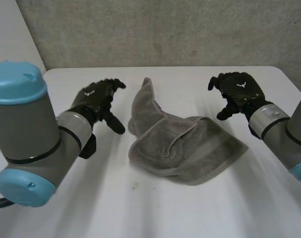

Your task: Fold the towel.

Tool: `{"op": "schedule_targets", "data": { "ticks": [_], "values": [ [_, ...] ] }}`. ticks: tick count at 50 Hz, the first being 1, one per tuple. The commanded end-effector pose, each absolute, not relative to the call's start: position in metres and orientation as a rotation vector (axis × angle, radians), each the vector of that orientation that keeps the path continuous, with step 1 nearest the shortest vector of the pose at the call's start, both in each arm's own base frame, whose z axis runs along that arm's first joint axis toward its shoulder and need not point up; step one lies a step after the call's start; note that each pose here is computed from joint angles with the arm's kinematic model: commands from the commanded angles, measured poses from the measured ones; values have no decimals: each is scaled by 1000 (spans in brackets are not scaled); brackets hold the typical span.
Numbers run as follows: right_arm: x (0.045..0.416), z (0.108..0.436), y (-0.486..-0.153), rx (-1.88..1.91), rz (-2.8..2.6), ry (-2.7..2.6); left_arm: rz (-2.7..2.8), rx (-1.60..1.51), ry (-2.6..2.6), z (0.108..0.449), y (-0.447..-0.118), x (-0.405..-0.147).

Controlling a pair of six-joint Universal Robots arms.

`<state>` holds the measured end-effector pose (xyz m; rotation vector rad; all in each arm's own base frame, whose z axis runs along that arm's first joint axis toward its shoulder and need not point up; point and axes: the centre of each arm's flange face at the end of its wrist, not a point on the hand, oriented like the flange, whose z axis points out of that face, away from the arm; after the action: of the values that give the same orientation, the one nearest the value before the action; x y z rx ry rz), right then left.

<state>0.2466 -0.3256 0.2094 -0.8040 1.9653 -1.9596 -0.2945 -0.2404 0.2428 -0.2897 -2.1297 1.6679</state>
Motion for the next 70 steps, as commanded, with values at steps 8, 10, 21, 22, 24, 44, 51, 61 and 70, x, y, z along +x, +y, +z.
{"op": "schedule_targets", "data": {
  "ticks": [8, 10, 21, 22, 24, 44, 51, 61, 70],
  "values": [
    [264, 173, -318, -874, -1822, 1952, 1471, -138, -2222, 197, -245, -300],
    [266, 171, -318, -876, -1827, 1944, 1462, -130, -2226, 195, -245, -300],
    [279, 160, -320, -909, -1861, 1869, 1410, -94, -2250, 182, -245, -301],
    [279, 160, -320, -909, -1861, 1869, 1400, -85, -2252, 181, -244, -301],
    [282, 156, -319, -934, -1857, 1867, 1392, -75, -2254, 179, -244, -301],
    [303, 126, -313, -1131, -1808, 1807, 1319, -79, -2294, 164, -236, -306],
    [311, 122, -311, -1146, -1821, 1771, 1302, -83, -2321, 153, -239, -308],
    [320, 115, -309, -1159, -1832, 1727, 1291, -90, -2337, 144, -243, -310],
    [326, 106, -312, -1182, -1828, 1716, 1282, -89, -2347, 140, -243, -310]
  ]
}}
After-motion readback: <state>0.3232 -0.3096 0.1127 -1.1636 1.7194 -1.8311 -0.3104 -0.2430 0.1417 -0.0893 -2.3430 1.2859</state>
